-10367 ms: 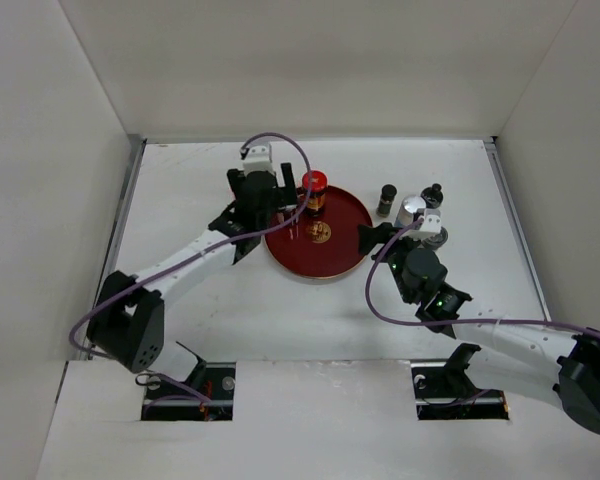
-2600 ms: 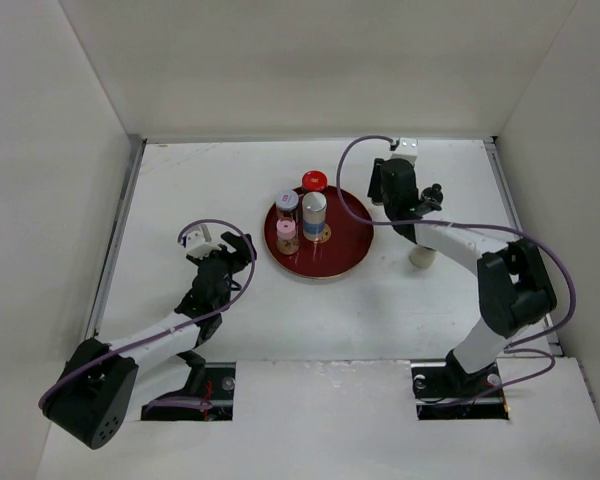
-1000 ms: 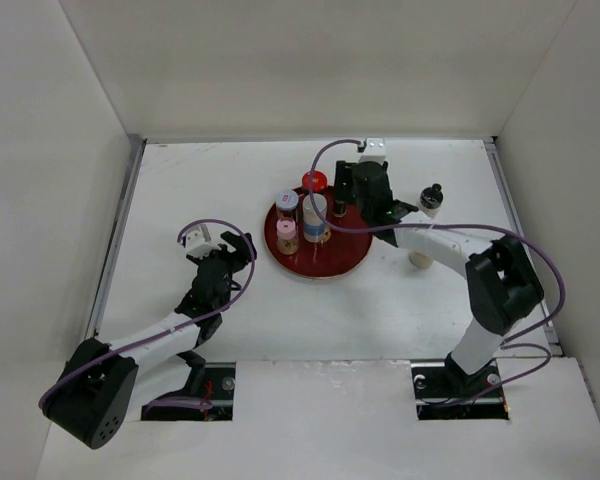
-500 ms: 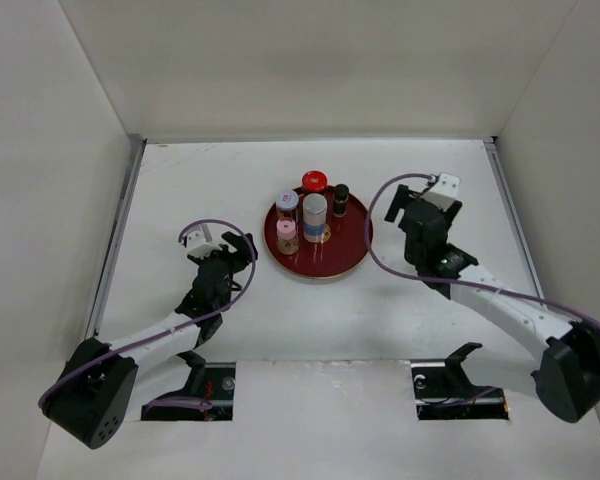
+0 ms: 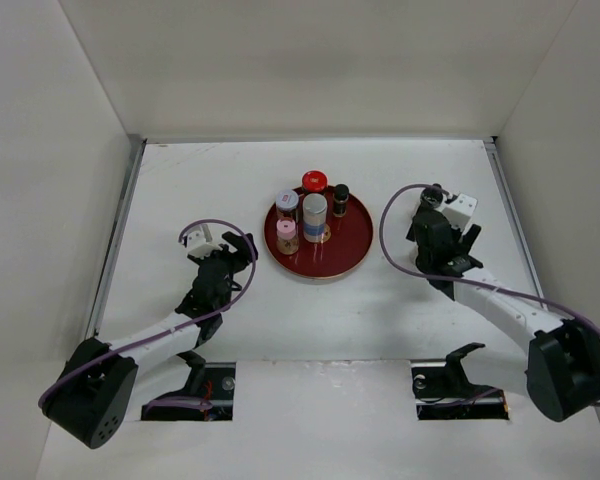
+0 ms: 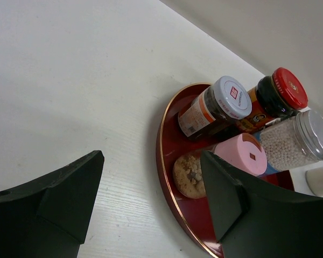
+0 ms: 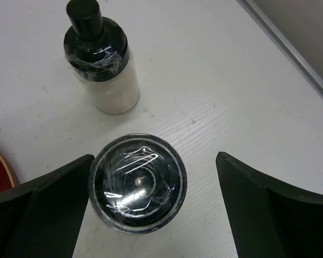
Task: Organize the condiment bottles
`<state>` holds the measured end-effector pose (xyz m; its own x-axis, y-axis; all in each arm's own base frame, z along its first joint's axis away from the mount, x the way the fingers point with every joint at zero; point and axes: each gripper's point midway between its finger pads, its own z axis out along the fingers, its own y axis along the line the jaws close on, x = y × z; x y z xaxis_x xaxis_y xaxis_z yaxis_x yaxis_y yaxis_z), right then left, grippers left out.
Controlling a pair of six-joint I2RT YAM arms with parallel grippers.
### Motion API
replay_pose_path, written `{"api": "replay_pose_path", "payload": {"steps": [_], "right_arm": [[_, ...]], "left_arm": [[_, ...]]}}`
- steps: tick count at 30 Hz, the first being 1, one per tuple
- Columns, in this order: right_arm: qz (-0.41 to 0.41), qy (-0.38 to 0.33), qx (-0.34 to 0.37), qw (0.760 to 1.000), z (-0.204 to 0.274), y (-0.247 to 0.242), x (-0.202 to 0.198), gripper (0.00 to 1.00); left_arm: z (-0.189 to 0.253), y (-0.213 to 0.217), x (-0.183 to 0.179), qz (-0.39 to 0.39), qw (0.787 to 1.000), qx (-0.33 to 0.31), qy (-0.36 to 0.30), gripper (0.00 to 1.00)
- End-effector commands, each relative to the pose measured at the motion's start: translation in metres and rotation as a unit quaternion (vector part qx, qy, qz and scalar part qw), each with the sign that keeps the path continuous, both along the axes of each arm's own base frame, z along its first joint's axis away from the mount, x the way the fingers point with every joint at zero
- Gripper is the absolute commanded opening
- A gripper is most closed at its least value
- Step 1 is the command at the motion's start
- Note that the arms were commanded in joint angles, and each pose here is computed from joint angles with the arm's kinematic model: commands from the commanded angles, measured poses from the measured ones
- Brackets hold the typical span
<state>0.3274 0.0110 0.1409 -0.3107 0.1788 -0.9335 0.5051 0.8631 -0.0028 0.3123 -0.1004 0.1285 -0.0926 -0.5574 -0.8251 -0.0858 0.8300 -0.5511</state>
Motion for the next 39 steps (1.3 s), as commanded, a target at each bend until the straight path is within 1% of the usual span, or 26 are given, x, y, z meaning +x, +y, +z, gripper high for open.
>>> {"api": "replay_pose_path", "payload": {"steps": [1,3,5,9,13,15,17,19,23,25,29,33,36,39], "right_arm": [[0.003,-0.019,0.038,0.999,0.000,0.005,0.012,1.00],[0.011,-0.028,0.046,0.998,0.004,0.009,0.018,1.00],[0.012,-0.024,0.046,0.999,0.004,0.011,0.026,0.97],[0.017,-0.027,0.050,0.998,0.007,0.014,0.034,0.74],[0.008,-0.036,0.045,0.998,0.014,0.010,0.034,0.55],[0.005,-0.050,0.041,0.998,0.025,0.009,0.033,0.50],[0.017,-0.071,0.036,0.997,0.042,0.018,0.033,0.49],[0.045,-0.097,0.035,0.994,0.064,0.034,0.035,0.49],[0.108,-0.126,0.037,0.985,0.097,0.078,0.042,0.48],[0.151,-0.131,0.046,0.979,0.106,0.107,0.052,0.48],[0.208,-0.134,0.062,0.967,0.108,0.157,0.072,0.48],[0.239,-0.126,0.065,0.961,0.102,0.191,0.089,0.47],[0.265,-0.126,0.071,0.953,0.101,0.217,0.079,0.47],[0.283,-0.112,0.062,0.950,0.089,0.235,0.064,0.47]], "left_arm": [[0.017,-0.006,0.003,-0.007,0.999,-0.023,-0.028,0.72],[0.016,-0.007,0.004,-0.007,0.999,-0.021,-0.026,0.72],[0.014,-0.007,0.004,-0.007,0.999,-0.020,-0.024,0.72],[0.017,-0.007,0.003,-0.007,0.999,-0.023,-0.029,0.72],[0.017,-0.008,0.002,-0.009,0.999,-0.023,-0.030,0.72],[0.018,-0.009,0.002,-0.010,0.999,-0.024,-0.031,0.72],[0.017,-0.009,0.002,-0.010,0.999,-0.023,-0.029,0.72],[0.017,-0.009,0.003,-0.011,0.999,-0.023,-0.029,0.72],[0.018,-0.009,0.003,-0.009,0.999,-0.022,-0.030,0.72],[0.017,-0.007,0.003,-0.007,0.999,-0.022,-0.028,0.72],[0.019,-0.006,0.002,-0.006,0.999,-0.022,-0.031,0.72],[0.018,-0.004,0.003,-0.004,0.999,-0.022,-0.030,0.72],[0.019,-0.003,0.003,-0.001,0.999,-0.021,-0.031,0.72],[0.018,-0.002,0.003,-0.001,0.999,-0.021,-0.030,0.72]]}}
